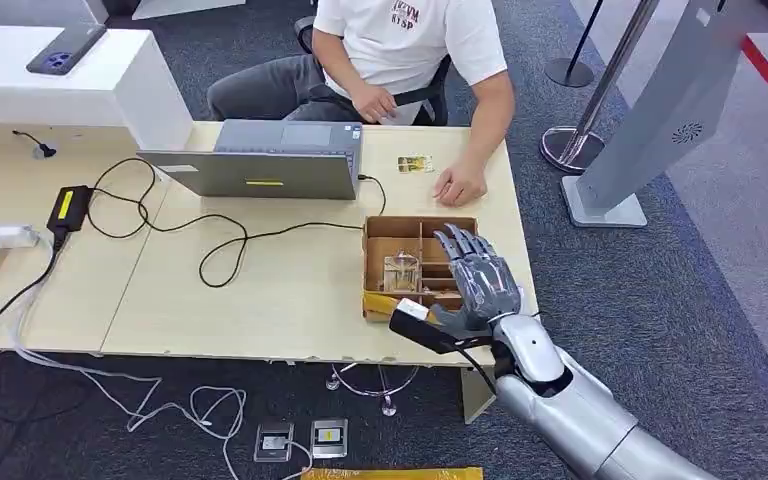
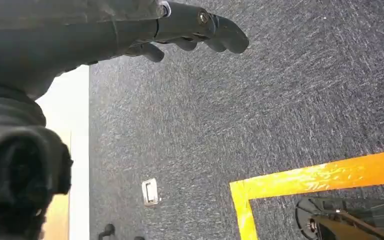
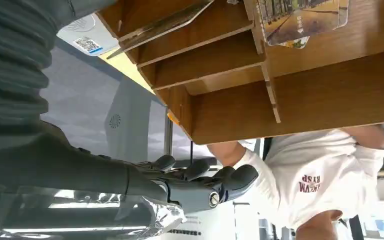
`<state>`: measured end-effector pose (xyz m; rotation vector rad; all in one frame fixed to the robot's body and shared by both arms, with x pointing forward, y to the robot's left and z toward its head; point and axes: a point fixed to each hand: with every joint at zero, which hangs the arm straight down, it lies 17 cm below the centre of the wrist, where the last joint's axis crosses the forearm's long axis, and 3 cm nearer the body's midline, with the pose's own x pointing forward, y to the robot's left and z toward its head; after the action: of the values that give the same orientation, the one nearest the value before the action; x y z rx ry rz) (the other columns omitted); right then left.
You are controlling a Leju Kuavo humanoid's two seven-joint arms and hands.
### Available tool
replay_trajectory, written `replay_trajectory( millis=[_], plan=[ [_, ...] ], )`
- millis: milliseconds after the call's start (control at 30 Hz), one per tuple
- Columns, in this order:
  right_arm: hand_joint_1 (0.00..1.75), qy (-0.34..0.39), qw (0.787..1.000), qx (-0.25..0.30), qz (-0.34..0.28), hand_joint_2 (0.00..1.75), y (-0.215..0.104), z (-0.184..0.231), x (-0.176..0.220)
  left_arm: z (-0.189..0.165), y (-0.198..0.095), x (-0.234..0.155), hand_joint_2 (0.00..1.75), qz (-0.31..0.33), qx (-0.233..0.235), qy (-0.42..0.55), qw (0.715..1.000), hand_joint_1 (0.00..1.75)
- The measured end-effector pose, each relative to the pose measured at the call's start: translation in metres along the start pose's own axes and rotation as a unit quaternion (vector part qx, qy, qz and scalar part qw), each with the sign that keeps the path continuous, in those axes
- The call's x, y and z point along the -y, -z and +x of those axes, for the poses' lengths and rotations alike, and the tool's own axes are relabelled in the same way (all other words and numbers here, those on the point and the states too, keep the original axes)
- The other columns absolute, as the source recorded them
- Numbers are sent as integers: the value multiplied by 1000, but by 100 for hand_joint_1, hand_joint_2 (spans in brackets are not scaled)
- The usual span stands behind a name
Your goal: Pass the card to the sensor for recognition and then transmit it.
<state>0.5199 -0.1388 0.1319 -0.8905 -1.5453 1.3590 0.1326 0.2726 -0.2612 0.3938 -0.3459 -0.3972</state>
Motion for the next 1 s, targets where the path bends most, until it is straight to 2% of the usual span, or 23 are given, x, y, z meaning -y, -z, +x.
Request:
replay_trajectory(
  millis=[1000],
  plan=[
    [0,-3,1000,8,22,175,-10,3,-20,3,0,-3,0,13,-3,-26,1000,0]
  ],
)
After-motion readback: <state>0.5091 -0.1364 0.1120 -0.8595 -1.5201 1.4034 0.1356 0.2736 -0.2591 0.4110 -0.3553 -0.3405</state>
